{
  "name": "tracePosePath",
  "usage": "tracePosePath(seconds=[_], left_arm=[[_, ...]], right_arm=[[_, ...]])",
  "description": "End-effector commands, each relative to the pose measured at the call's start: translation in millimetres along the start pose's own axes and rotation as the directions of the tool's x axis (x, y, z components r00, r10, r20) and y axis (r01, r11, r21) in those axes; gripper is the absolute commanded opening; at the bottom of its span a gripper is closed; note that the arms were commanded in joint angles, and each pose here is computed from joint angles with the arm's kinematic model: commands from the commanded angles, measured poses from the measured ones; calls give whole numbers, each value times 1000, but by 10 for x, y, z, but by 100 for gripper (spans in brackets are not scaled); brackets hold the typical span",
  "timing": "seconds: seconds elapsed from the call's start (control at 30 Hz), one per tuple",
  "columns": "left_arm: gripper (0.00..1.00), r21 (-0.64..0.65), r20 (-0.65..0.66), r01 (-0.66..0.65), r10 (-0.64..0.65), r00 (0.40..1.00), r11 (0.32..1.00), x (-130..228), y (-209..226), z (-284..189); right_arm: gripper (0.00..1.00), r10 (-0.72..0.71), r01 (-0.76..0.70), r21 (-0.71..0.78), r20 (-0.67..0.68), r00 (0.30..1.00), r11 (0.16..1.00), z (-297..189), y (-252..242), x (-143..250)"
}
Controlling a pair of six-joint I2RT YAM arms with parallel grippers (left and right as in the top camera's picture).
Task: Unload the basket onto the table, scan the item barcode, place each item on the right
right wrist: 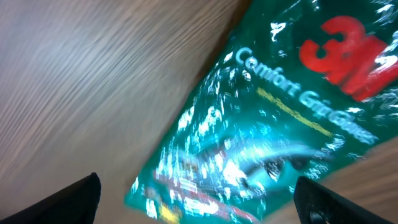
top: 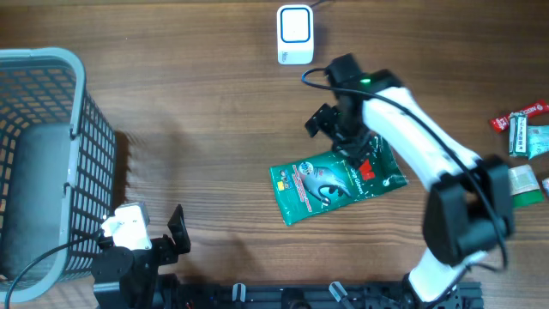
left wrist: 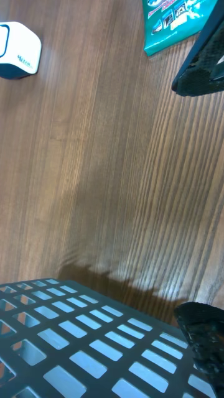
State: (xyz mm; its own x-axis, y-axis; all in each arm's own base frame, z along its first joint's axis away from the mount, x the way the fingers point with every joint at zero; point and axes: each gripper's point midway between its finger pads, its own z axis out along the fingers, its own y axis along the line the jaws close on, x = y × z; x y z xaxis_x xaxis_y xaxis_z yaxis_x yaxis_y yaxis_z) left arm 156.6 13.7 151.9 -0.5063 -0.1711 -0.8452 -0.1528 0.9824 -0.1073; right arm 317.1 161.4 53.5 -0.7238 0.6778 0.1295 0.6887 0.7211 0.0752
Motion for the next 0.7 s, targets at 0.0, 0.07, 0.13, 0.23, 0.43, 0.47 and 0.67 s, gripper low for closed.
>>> tracePosePath(seconds=[0.0,0.07,0.13,0.23,0.43,0.47,0.67], left_arm=[[100,10,2,6,-6,1000,1000,6,-16,6],[100,10,2,6,-6,1000,1000,6,-16,6],[100,10,2,6,-6,1000,1000,6,-16,6],[100,10,2,6,-6,1000,1000,6,-16,6],[100,10,2,6,-6,1000,1000,7,-16,6],[100,10,2,6,-6,1000,1000,7,-16,6],[100,10,2,6,-6,1000,1000,6,-16,6]], right_arm=[[100,169,-174,112,50,984,978,430,-131,-172],[100,175,-179,184,38,984,966,697,-227,-181],[61,179,-178,255,20,984,950,925,-345,-166],[4,186,-178,309,3,983,934,1095,-448,-144],[5,-37,37,53,3,999,998,425,47,-204],[5,-186,195,-138,80,979,971,-59,377,-201],[4,-344,574,-428,502,793,698,-1827,704,8]])
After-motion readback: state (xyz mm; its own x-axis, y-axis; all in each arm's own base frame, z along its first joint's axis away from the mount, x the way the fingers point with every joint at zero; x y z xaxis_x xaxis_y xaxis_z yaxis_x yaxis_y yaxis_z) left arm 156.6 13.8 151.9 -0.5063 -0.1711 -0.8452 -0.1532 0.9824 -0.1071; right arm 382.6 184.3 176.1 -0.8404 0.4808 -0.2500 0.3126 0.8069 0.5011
